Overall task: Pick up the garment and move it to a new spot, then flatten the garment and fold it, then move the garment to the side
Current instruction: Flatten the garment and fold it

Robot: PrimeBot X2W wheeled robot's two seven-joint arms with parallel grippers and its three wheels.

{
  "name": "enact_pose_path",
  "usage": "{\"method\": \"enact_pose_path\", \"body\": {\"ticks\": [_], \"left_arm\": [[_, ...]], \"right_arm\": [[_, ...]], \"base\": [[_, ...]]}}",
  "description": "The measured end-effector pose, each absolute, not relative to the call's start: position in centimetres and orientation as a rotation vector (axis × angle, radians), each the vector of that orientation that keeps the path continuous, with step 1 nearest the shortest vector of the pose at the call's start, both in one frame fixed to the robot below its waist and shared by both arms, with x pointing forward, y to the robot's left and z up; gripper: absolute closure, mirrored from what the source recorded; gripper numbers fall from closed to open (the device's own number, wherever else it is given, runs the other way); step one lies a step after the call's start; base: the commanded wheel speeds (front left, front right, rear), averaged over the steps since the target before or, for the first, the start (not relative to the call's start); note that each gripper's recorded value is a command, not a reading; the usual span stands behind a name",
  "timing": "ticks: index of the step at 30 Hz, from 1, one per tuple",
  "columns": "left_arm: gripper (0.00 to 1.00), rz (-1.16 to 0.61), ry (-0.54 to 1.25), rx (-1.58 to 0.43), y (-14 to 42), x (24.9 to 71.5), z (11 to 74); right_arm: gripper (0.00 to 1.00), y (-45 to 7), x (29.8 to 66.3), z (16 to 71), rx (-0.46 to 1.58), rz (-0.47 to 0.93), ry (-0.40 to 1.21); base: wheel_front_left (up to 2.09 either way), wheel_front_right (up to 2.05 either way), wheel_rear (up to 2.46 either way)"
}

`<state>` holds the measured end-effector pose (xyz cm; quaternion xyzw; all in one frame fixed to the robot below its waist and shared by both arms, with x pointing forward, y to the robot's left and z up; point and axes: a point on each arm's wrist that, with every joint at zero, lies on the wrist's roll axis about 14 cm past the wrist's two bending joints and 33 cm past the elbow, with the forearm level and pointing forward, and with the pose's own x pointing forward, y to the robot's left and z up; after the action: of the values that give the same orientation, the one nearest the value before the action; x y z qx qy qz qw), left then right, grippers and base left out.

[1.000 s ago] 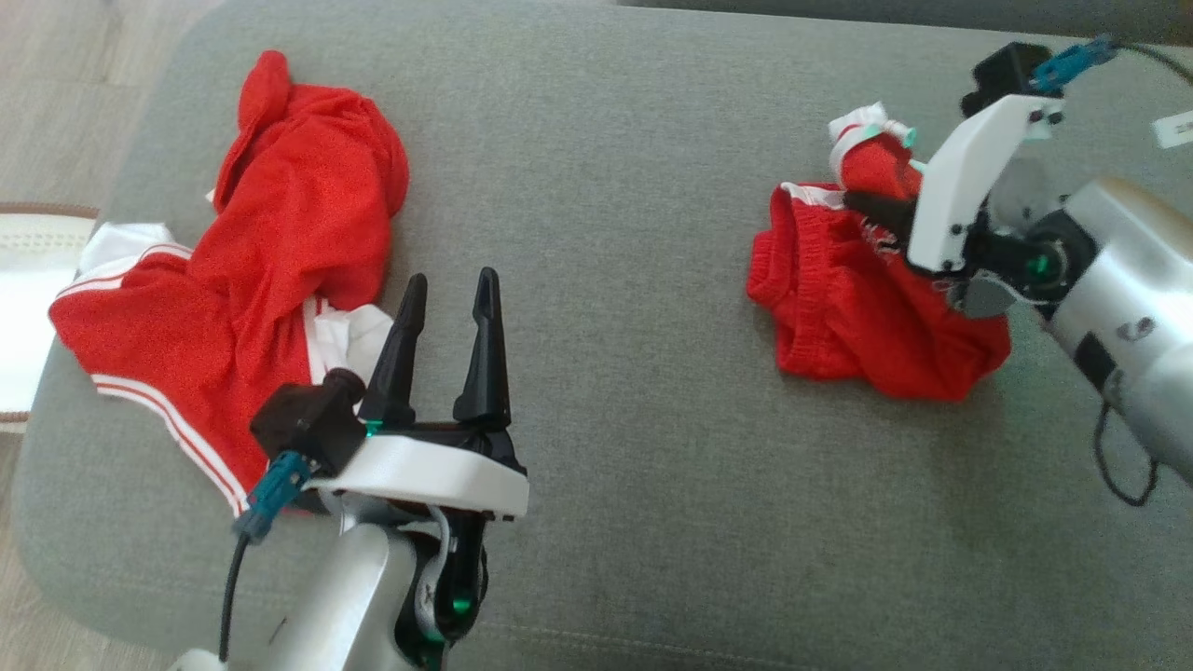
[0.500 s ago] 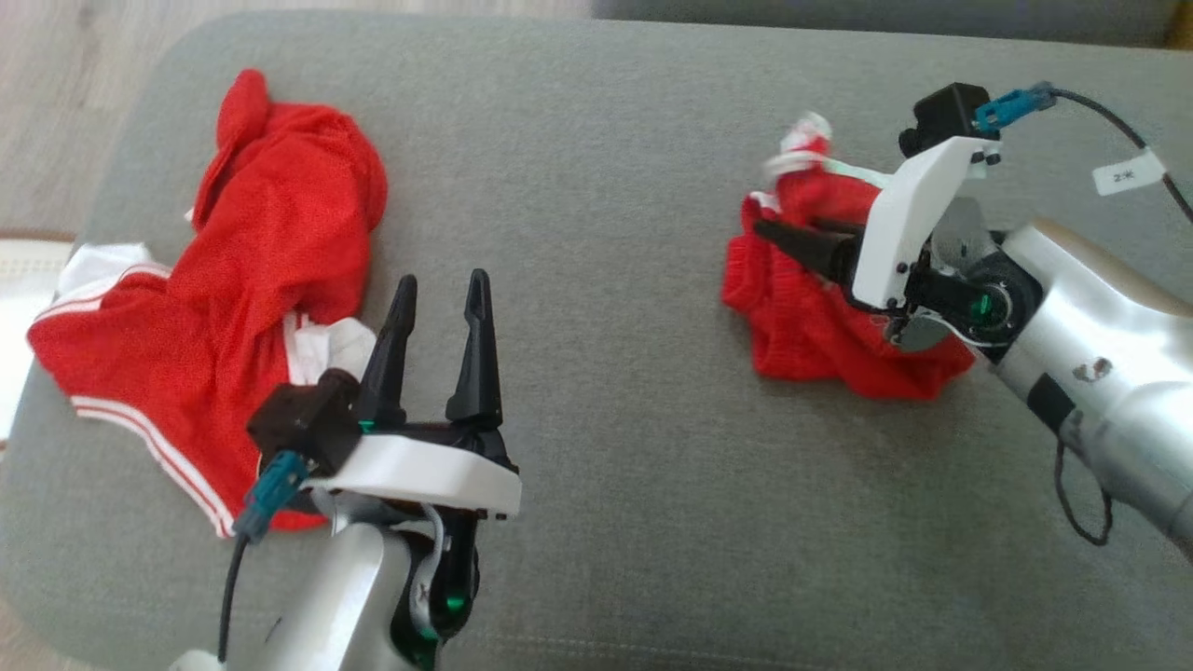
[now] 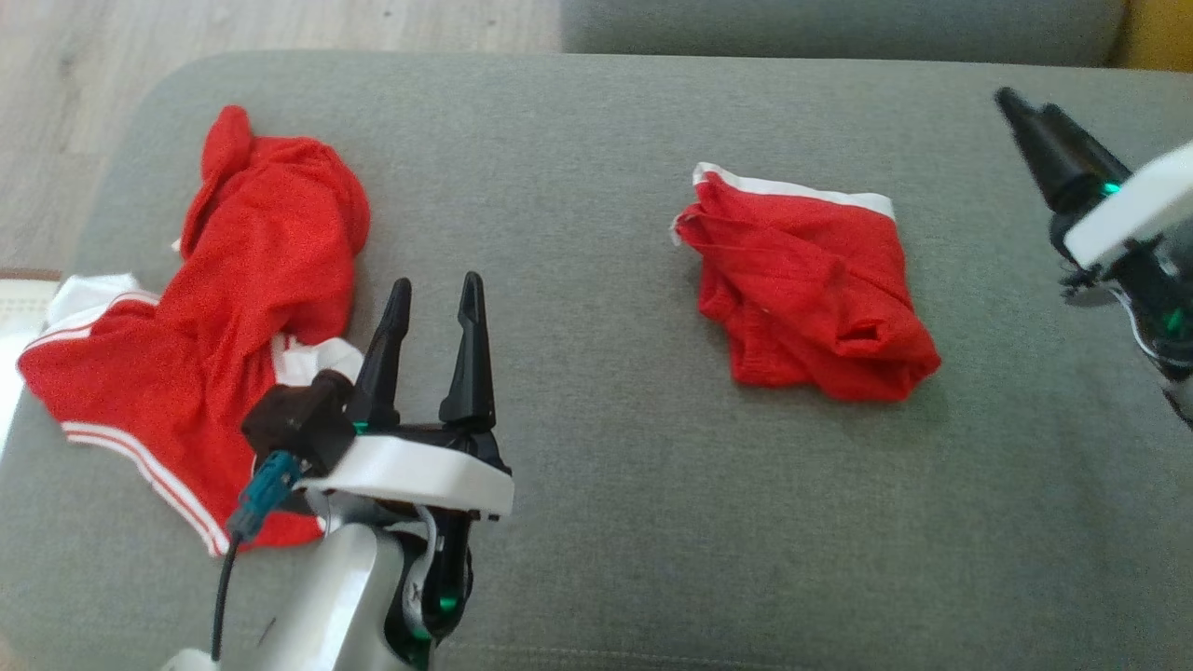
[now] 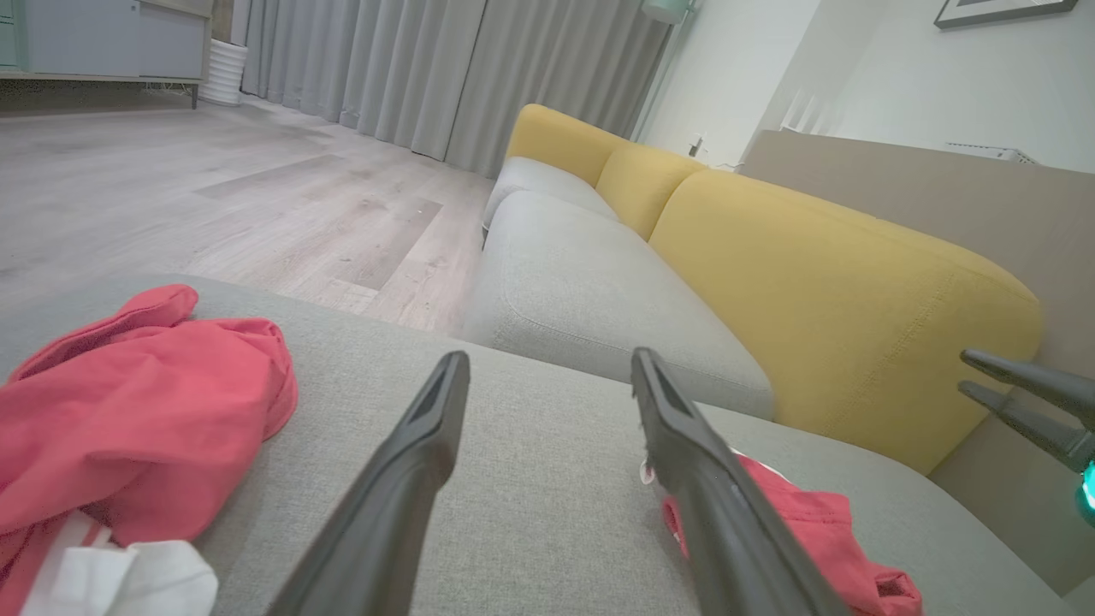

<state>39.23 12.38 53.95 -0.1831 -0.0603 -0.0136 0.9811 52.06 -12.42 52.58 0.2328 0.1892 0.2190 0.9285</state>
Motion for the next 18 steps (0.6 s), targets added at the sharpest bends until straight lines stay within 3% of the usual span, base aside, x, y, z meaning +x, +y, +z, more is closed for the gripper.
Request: {"method": "enact_pose_path", "body": {"ticks": [2, 8, 9, 10, 13, 18], "left_arm": [[0.00, -0.019, -0.124, -0.367, 12.7, 39.1, 54.0], [0.00, 0.021, -0.099, -0.362, 13.9, 38.2, 53.0], [0.00, 0.026, -0.099, -0.362, 14.0, 38.2, 52.9], [0.00, 0.029, -0.098, -0.361, 14.1, 38.1, 52.9], [0.00, 0.029, -0.086, -0.357, 14.1, 37.7, 52.5], [0.00, 0.045, -0.084, -0.353, 14.6, 37.5, 52.4]], "right_arm": [[0.00, -13.2, 52.3, 51.6, 0.528, 0.396, 0.384], [0.00, -12.5, 51.2, 46.0, 0.711, 0.297, 0.583], [0.80, -11.8, 51.3, 45.7, 0.780, 0.287, 0.608], [1.00, -10.9, 51.2, 45.4, 0.865, 0.282, 0.646], [1.00, -7.4, 49.9, 43.5, 1.091, 0.280, 0.816], [1.00, -4.8, 48.7, 42.4, 1.220, 0.295, 0.935]], "base": [[0.00, 0.00, 0.00], [0.00, 0.00, 0.00], [0.00, 0.00, 0.00], [0.00, 0.00, 0.00], [0.00, 0.00, 0.00], [0.00, 0.00, 0.00]]}}
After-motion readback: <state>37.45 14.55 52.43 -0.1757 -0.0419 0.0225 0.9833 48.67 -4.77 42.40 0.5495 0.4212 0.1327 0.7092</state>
